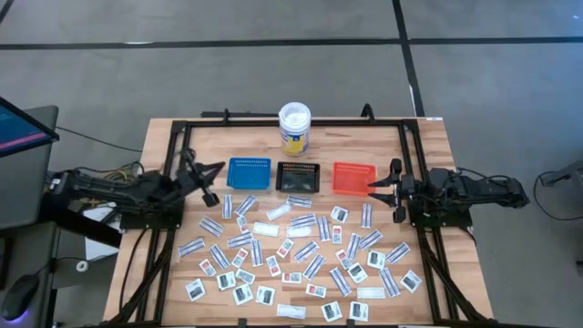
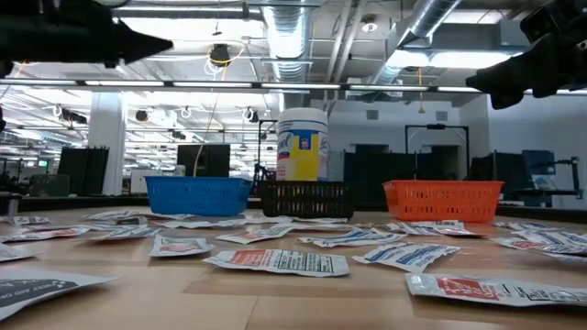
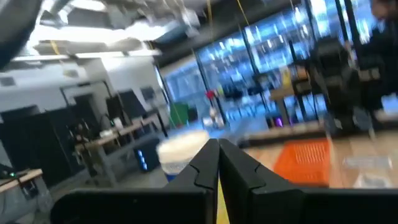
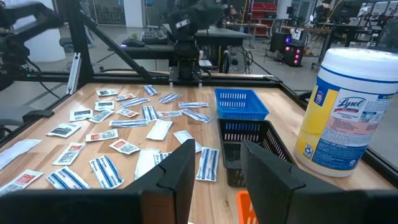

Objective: Pick & Place First Aid Supplies
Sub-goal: Put the blue bandage into the blue bin

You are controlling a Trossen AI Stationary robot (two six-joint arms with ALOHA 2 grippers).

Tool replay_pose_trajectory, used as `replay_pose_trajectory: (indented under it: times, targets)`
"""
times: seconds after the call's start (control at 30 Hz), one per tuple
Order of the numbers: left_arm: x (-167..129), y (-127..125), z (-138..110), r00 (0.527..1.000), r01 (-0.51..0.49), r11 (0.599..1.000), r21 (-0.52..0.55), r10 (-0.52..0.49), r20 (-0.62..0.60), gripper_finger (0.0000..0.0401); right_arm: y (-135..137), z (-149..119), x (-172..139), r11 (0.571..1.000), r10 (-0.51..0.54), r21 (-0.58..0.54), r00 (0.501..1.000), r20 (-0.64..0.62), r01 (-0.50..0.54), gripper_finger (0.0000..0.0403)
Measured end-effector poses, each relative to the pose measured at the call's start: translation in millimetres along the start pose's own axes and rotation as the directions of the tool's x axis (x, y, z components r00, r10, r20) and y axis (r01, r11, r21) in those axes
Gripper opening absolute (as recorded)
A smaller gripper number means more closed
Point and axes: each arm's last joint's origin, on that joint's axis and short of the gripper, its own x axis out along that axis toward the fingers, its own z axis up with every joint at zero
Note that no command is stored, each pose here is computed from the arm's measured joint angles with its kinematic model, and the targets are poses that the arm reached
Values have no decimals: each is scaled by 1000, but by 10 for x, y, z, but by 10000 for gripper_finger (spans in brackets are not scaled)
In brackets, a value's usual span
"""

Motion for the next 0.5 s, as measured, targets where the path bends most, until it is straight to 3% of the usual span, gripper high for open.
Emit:
replay_pose_trajectory:
  times: [0.23, 0.5]
  targets:
    - [342, -132, 162, 992, 9, 998, 69, 0, -124, 56, 0, 0, 0, 1000, 0, 0, 1000, 0, 0, 123]
    - [635, -267, 207, 938, -142, 974, 178, 190, -289, 126, 0, 0, 0, 1000, 0, 0, 1000, 0, 0, 123]
